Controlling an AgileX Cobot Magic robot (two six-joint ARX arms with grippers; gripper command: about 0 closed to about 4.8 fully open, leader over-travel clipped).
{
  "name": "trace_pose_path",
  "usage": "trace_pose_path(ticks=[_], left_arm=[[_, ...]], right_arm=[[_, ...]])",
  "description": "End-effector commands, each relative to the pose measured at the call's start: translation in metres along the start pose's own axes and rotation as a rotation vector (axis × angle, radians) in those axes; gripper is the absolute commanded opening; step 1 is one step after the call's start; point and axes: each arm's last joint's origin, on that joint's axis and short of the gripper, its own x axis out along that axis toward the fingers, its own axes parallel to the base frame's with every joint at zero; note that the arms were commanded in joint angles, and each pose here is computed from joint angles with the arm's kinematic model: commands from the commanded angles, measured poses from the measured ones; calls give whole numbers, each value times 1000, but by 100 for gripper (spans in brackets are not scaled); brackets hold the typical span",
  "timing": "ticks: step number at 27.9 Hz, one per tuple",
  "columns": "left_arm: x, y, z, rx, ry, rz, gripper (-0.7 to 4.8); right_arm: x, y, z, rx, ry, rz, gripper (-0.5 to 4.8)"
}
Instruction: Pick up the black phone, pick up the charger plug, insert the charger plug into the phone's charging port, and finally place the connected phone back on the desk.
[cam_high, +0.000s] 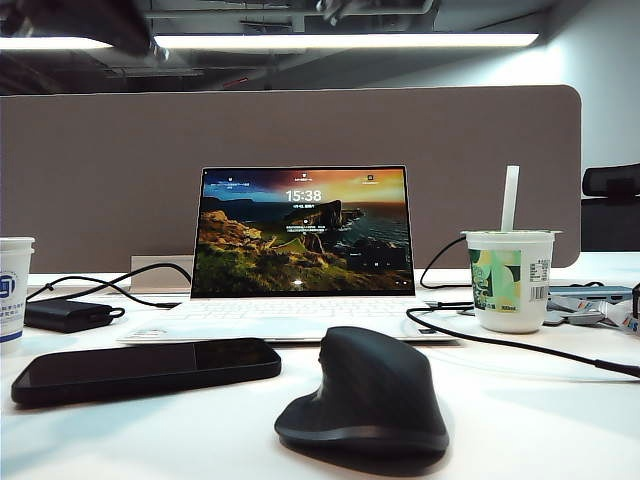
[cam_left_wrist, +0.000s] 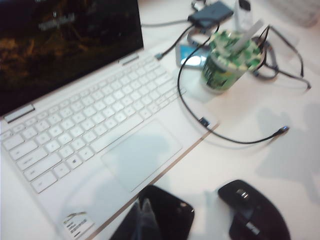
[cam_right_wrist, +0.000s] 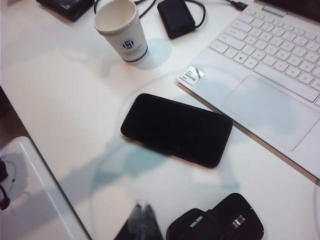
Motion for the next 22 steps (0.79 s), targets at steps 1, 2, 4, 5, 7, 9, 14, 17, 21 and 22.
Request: trace_pose_path(ticks=[1,2,4,5,7,9,14,17,21,22], left_arm=[[13,6,-2,11,45,-15,-6],[18,9,-4,0,66,-17,-6],[27,13,-7,-18,99,-22,-5],[32,16,-9,-27,119,-27,-4],[41,20,-12,-49,152,-57,6],[50,24,-16,-70,182,-83,45],[69,32,-30,-58,287,-121,124],[77,36,-37,-39,342,-140,190],[86,40,-44,-25,382,-153,227],[88,41,-45,-28,388,-155,232]], right_arm=[[7,0,4,34,-11,8,-6],[11,0,4,61,-6,7,-6],[17,0,4,93,4,4,-6],[21,-1,4,97,13,6,-6],[27,-1,3,98,26,8,-6],[34,-1,2,99,47,21,-6],[45,-1,-1,99,97,54,-6],[48,-1,-2,79,105,56,-6],[54,1,-3,-19,106,65,-6],[56,1,-3,-43,111,69,-6]])
